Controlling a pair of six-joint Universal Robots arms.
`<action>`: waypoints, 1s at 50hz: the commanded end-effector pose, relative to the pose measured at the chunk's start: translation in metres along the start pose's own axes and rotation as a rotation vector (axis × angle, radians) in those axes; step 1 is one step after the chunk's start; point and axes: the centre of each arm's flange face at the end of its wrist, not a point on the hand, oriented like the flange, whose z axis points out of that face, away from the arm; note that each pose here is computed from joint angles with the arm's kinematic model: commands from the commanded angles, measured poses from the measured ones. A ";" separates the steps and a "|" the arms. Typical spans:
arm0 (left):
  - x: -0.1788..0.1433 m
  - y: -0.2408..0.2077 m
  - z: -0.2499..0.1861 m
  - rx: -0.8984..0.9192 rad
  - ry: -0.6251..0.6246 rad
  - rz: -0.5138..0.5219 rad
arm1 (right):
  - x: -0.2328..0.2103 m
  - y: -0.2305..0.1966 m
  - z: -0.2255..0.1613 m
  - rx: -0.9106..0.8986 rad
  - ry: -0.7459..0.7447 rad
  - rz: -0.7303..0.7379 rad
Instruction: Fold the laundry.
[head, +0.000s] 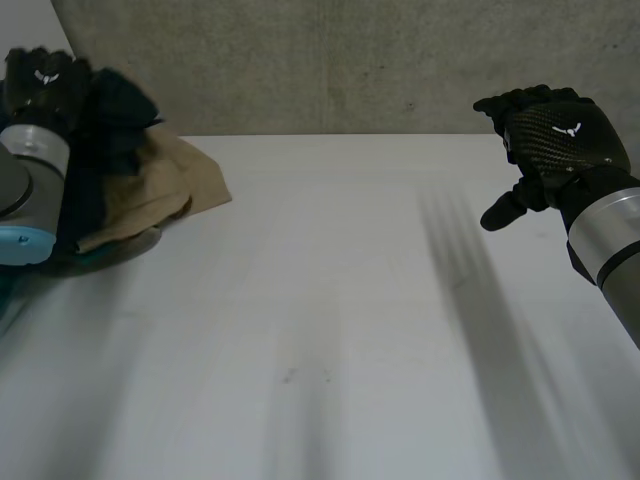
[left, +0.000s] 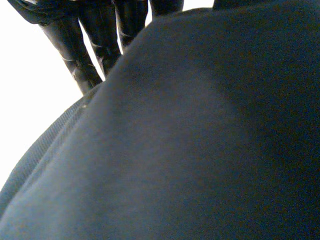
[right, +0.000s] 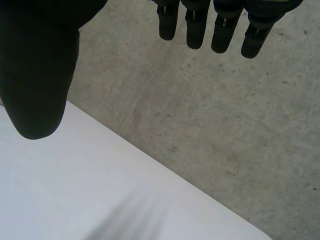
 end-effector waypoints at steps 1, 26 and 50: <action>0.044 -0.104 -0.067 0.134 0.188 -0.322 | 0.005 -0.006 0.002 0.021 0.016 -0.001; 0.179 -0.147 -0.228 0.125 0.835 -0.305 | 0.008 -0.015 0.005 0.030 0.020 -0.148; 0.128 -0.044 -0.235 -0.508 0.489 -0.379 | -0.014 0.065 -0.003 -0.437 -0.307 -0.349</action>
